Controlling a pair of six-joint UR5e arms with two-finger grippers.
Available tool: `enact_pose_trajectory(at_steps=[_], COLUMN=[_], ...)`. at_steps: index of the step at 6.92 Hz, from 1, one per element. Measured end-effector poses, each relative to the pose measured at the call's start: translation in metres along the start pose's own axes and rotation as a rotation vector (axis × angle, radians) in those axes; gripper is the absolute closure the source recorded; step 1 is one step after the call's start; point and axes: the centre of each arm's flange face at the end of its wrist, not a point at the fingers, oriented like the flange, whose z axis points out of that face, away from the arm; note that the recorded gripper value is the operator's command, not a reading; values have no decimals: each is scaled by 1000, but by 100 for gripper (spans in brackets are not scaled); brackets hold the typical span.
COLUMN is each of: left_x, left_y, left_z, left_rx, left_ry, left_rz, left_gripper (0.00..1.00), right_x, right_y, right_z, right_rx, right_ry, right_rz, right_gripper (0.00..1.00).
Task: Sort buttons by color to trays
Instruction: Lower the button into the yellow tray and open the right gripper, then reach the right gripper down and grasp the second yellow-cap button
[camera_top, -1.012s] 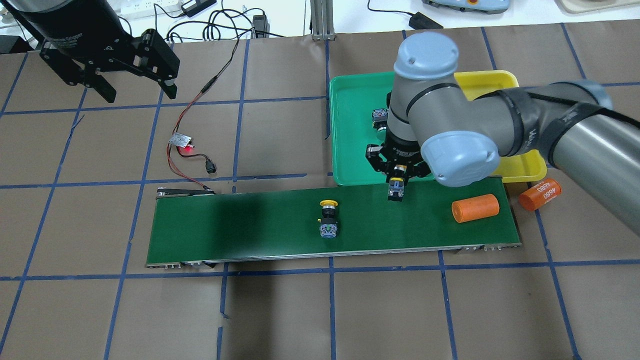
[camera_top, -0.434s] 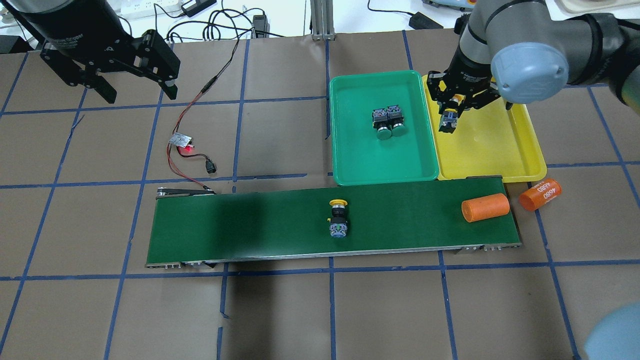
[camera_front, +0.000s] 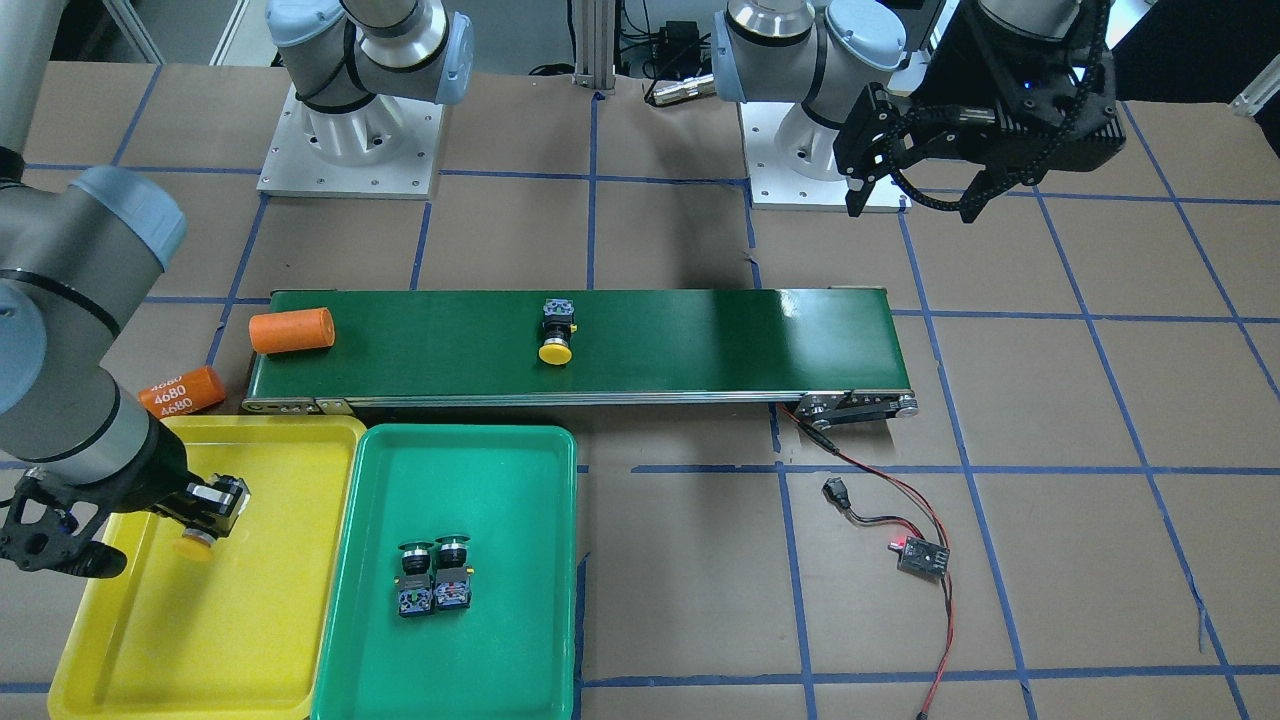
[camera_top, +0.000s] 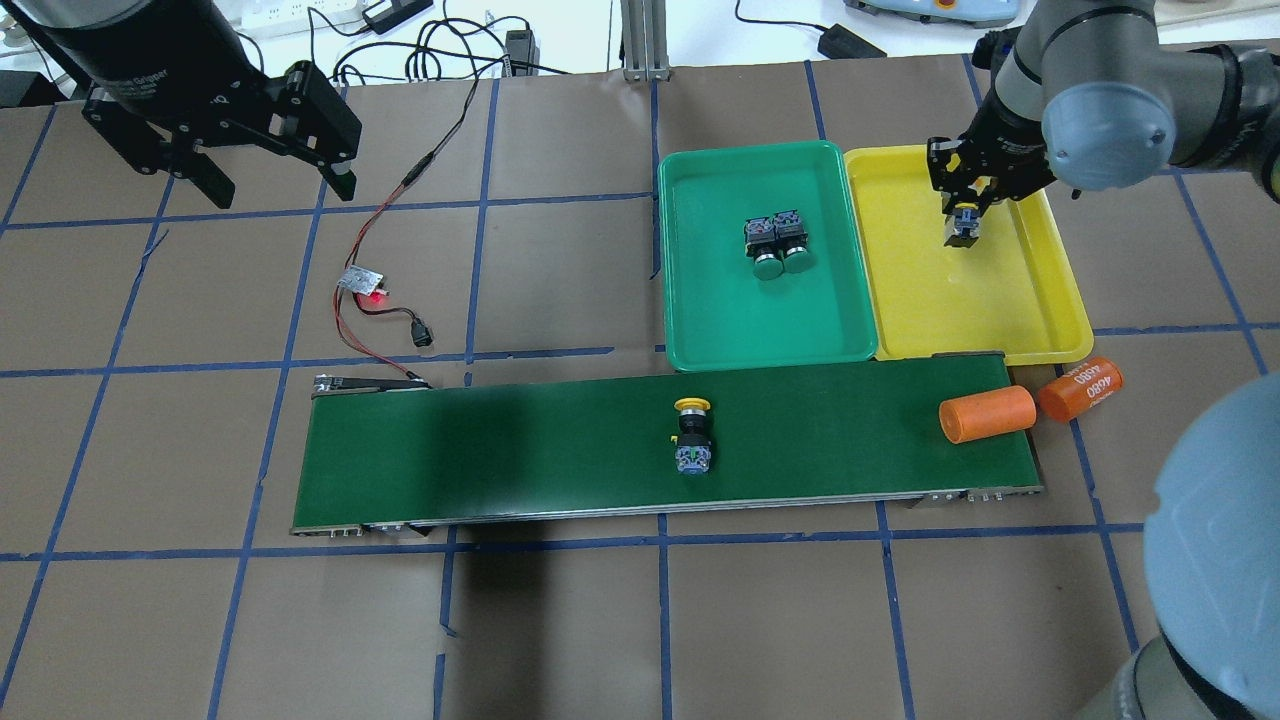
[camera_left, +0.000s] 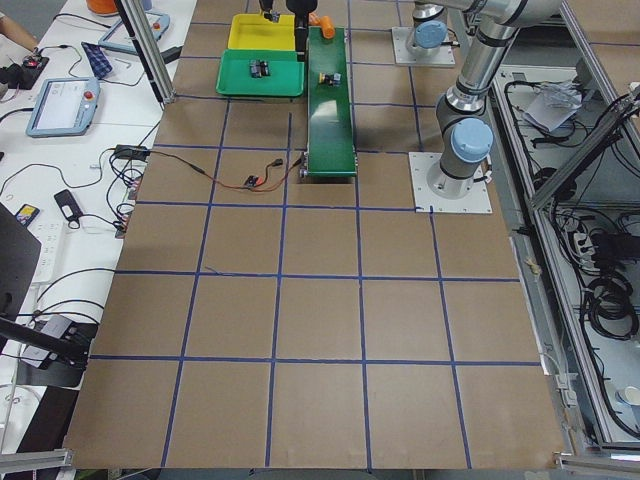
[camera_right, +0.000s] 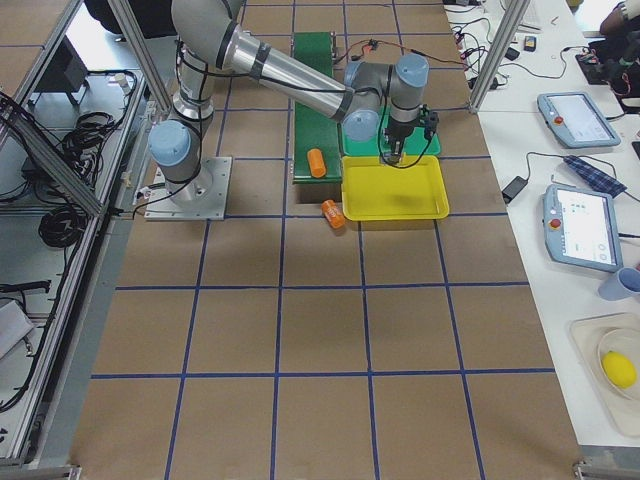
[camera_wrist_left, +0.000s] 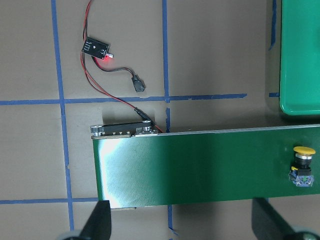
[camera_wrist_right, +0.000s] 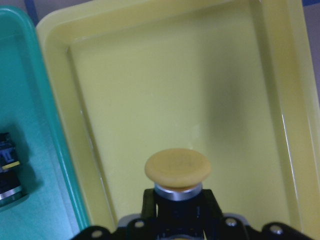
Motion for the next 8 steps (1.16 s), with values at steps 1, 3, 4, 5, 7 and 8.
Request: enact_pose_trajectory(at_steps=[1,3,4,5,7,8], left_x=[0,0,0,0,0,0], left_y=[0,1,1,1,1,1], left_z=[0,0,0,0,0,-1], left_rx=[0,1,2,2,2,2], left_ry=[0,0,1,1,1,1], left_rz=[0,0,0,0,0,0], left_gripper=[0,0,0,0,0,0], right_x=[8,12,11,8,-11,-32], right_y=[-3,-2,2,14,79,115], right_z=[8,14,8,-17,-113,-149], right_rx=[-9,-24,-24,-30,-76,-69], right_ry=[0,0,-2,-7,-16,-17], right_rz=[-24,-54,-57,-59,-81,-111], right_gripper=[0,0,0,0,0,0])
